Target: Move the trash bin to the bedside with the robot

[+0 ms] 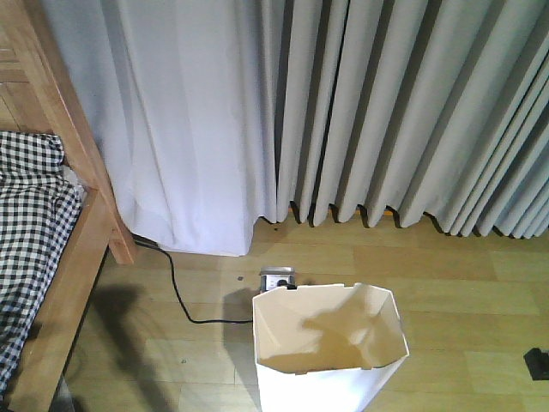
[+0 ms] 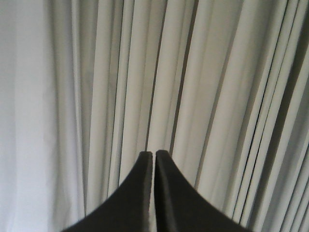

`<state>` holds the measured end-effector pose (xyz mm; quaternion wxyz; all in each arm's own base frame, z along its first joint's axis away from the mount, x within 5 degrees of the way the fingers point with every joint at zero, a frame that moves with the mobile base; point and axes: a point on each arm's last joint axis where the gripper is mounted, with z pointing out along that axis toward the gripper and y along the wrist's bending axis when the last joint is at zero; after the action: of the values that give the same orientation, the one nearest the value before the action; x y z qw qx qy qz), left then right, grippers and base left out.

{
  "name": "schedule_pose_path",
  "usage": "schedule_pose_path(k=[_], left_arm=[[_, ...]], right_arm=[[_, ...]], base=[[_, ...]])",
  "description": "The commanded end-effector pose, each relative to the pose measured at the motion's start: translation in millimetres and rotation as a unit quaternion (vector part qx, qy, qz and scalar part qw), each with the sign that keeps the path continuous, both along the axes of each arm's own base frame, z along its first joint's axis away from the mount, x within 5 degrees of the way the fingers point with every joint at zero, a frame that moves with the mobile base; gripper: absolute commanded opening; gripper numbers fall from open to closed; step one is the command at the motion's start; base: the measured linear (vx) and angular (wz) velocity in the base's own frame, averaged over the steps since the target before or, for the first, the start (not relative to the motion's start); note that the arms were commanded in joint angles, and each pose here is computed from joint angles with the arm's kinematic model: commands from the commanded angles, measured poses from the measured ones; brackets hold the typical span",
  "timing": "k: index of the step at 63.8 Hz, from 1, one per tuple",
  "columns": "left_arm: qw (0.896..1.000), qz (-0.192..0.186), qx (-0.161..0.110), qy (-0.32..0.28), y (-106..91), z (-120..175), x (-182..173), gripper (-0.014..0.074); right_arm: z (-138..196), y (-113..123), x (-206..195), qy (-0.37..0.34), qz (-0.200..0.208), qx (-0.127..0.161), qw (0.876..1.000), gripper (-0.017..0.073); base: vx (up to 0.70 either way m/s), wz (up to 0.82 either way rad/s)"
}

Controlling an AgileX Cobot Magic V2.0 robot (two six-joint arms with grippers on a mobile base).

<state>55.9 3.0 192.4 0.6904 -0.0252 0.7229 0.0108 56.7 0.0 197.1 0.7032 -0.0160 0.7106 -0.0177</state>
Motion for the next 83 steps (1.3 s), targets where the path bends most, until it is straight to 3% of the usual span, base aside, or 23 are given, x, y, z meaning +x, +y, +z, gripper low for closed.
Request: schedule_pose_path(k=[1, 83], left_arm=[[0.999, -0.001, 0.000, -0.051, -0.3, 15.1, -1.4, -0.0006], [0.999, -0.001, 0.000, -0.051, -0.3, 15.1, -1.4, -0.0006]], right_arm=[[0.2, -0.3, -0.2, -0.033, -0.001, -0.003, 0.999, -0.0009], [-0.4, -0.3, -0.2, -0.030, -0.002, -0.007, 1.000, -0.0009]], base=[[0.00, 0.00], [0.00, 0.00]])
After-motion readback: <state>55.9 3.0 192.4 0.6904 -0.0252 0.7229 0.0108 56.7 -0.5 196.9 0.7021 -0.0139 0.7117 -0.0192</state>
